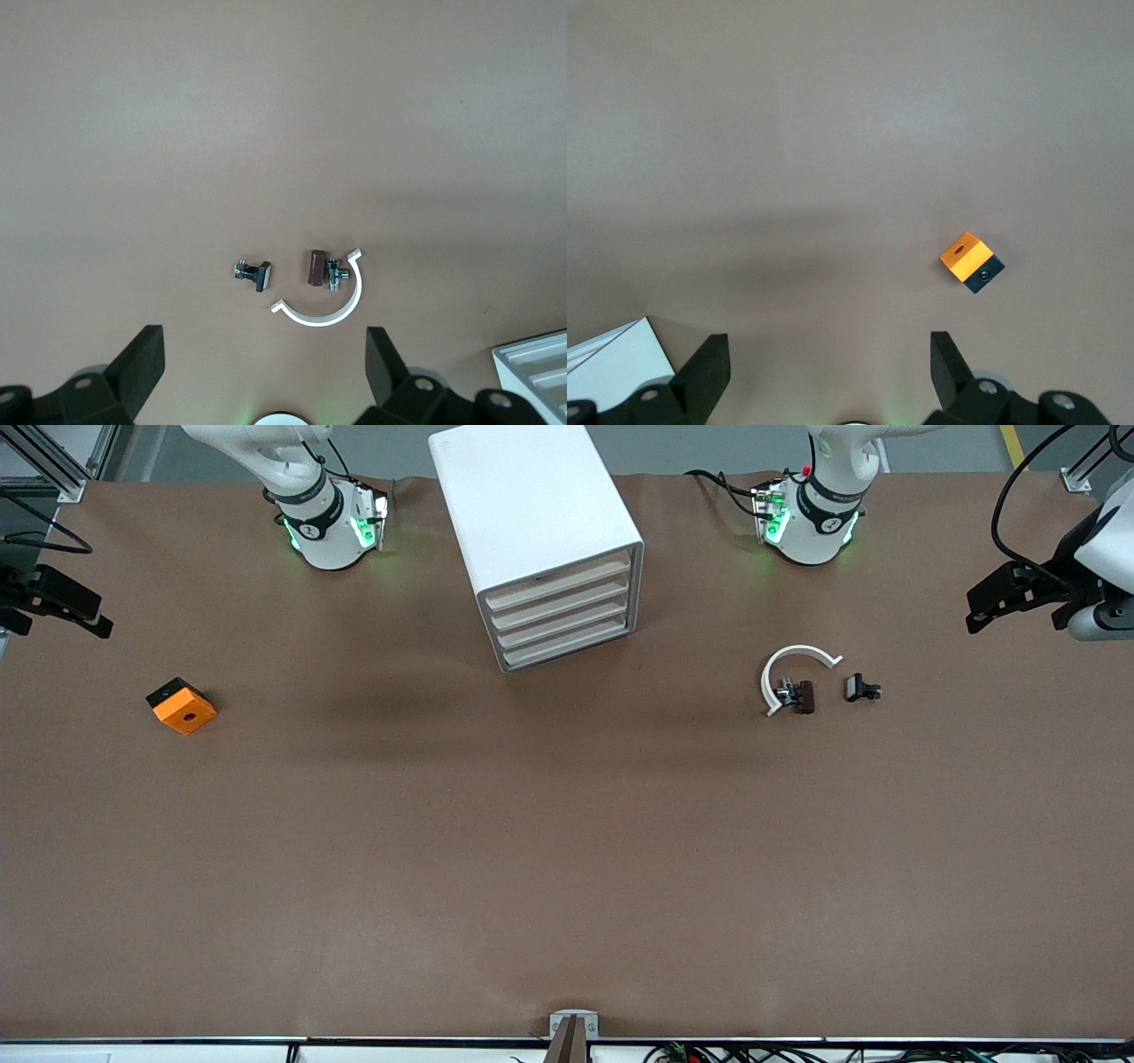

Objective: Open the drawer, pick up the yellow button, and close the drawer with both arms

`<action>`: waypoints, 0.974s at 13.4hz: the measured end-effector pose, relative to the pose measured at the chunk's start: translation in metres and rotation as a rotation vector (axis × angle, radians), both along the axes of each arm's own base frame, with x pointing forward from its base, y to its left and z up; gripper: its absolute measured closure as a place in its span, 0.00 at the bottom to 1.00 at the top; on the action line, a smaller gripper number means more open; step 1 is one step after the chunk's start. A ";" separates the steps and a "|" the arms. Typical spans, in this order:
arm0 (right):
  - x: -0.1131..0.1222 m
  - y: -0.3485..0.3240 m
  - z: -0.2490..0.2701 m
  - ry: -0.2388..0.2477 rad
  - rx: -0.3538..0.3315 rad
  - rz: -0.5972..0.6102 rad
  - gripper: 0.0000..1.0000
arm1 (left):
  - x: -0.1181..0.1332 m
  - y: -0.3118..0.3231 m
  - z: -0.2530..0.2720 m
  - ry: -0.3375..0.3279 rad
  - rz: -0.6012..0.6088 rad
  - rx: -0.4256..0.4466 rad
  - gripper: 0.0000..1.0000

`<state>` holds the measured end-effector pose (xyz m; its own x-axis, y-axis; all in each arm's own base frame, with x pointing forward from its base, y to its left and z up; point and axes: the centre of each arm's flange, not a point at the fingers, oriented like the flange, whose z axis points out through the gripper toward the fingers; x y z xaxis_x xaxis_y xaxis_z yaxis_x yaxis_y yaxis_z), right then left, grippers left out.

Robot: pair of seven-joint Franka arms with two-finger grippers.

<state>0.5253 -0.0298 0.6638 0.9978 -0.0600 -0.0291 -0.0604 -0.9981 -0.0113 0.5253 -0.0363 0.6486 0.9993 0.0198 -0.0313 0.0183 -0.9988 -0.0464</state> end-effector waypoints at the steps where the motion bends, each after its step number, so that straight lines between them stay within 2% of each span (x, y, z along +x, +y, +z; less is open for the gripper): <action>1: 0.000 0.000 0.000 0.000 0.000 0.000 0.00 | 0.001 0.000 -0.001 0.001 0.008 0.000 0.00; 7: 0.000 0.000 0.000 0.000 0.000 0.000 0.00 | 0.007 0.000 -0.010 0.018 0.016 -0.001 0.00; 10: 0.000 0.000 0.000 -0.001 -0.001 0.000 0.00 | 0.027 -0.007 -0.044 0.066 0.033 -0.005 0.00; 13: 0.000 0.000 0.001 -0.001 -0.001 0.000 0.00 | 0.052 -0.050 -0.092 0.089 0.127 -0.004 0.00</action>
<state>0.5253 -0.0299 0.6643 0.9978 -0.0602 -0.0276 -0.0605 -0.9981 -0.0107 0.5771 -0.0865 0.5567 0.9821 0.1452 -0.1196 0.1402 -0.9889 -0.0492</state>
